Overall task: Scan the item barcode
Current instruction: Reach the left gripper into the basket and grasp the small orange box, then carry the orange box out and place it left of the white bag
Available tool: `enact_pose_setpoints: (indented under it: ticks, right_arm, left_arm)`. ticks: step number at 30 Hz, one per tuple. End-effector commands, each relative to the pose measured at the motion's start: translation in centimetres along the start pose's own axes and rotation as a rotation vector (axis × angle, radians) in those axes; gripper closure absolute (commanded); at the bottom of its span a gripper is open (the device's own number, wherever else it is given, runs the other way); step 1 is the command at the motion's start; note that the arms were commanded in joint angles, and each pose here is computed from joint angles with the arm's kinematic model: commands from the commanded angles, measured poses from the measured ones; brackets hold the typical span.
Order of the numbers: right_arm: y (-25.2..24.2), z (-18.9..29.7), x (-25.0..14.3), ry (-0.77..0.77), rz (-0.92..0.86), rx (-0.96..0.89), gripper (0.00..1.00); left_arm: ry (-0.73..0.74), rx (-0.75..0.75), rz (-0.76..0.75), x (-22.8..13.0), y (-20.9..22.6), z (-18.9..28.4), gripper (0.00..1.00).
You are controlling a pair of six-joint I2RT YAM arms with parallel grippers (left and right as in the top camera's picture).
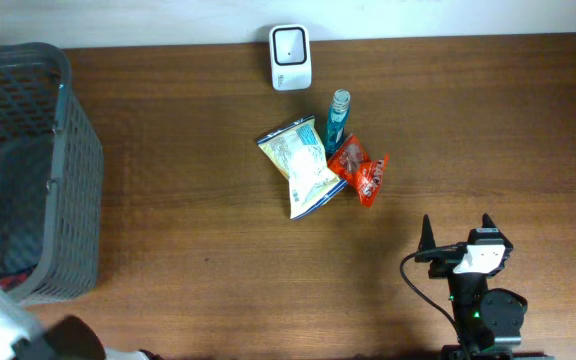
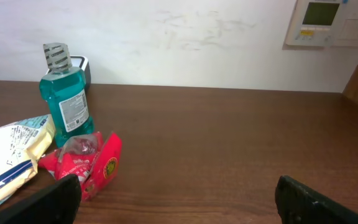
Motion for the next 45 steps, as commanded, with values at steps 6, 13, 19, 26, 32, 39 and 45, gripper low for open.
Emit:
enact_pose_setpoints:
  ticks: [6, 13, 19, 26, 32, 39, 45]
  right_arm:
    - [0.1, 0.0, -0.4, 0.006, 0.004, 0.001, 0.02]
    - [0.1, 0.0, -0.4, 0.006, 0.004, 0.001, 0.02]
    - [0.1, 0.0, -0.3, 0.006, 0.004, 0.002, 0.02]
    - [0.1, 0.0, -0.4, 0.006, 0.004, 0.001, 0.02]
    - [0.1, 0.0, -0.4, 0.006, 0.004, 0.001, 0.02]
    - [0.1, 0.0, -0.4, 0.006, 0.004, 0.001, 0.02]
    - [0.1, 0.0, -0.4, 0.006, 0.004, 0.001, 0.02]
  left_arm:
    - [0.345, -0.492, -0.299, -16.0, -17.2, 5.5, 1.00]
    - [0.425, -0.071, -0.706, -30.5, -15.8, -1.7, 1.00]
    - [0.557, 0.100, -0.934, -42.2, -13.1, -7.1, 1.00]
    - [0.661, 0.173, -1.061, -49.8, -10.3, -9.2, 0.85]
    - [0.658, 0.180, -1.067, -49.9, -10.1, -9.4, 0.35]
    - [0.570, 0.108, -0.966, -41.1, -16.1, -5.3, 0.34]
    - [0.380, -0.035, -0.797, -26.6, -18.8, 0.5, 0.20]
Point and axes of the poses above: each gripper's point midway between its finger pads, its own z axis back along the fingers, its own y axis along the line the jaws close on, x = y × z, the point moved 2 cm from there along z, back along the fingers
